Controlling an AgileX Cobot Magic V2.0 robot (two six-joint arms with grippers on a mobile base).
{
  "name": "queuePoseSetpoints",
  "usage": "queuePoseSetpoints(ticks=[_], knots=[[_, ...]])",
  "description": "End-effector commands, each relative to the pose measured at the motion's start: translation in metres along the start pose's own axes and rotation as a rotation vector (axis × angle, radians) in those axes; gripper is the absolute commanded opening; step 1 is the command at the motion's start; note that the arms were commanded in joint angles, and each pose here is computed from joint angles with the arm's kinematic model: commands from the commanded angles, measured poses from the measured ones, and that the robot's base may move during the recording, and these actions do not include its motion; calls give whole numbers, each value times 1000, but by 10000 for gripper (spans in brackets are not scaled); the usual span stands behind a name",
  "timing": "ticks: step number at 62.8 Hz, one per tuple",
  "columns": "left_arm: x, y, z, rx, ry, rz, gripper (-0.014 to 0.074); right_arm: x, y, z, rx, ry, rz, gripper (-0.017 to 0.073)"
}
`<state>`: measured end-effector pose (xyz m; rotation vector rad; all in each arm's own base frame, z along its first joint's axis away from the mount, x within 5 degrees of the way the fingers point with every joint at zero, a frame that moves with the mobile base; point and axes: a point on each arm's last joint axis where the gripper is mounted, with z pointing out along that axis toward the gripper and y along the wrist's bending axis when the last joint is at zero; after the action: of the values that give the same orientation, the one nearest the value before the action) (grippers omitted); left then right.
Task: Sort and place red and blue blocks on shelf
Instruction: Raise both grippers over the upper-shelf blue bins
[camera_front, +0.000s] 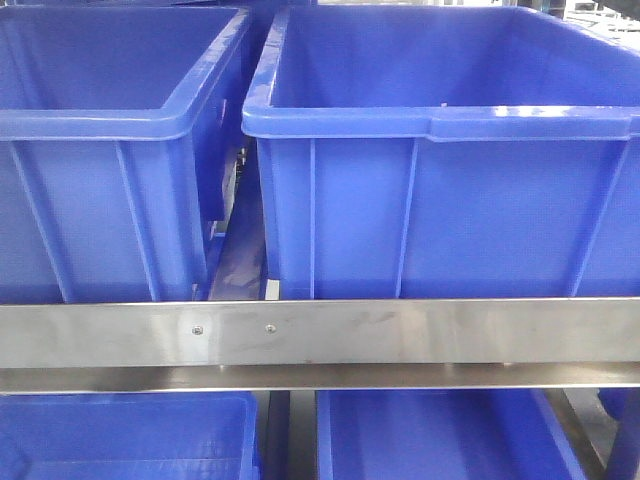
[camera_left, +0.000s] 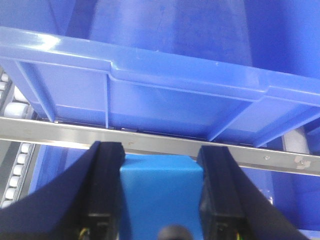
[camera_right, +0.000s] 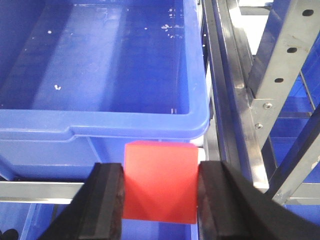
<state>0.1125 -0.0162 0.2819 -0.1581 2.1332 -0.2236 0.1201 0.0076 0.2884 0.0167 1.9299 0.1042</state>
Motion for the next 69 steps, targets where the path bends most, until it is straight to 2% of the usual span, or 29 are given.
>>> queuePoseSetpoints(ticks=[1,69], knots=[[-15,-5,-4,35,-92,-2,125,-16,0,-2,3,-101,-12,49],[-15,-5,-4,35,-92,-2,125,-16,0,-2,3,-101,-12,49]])
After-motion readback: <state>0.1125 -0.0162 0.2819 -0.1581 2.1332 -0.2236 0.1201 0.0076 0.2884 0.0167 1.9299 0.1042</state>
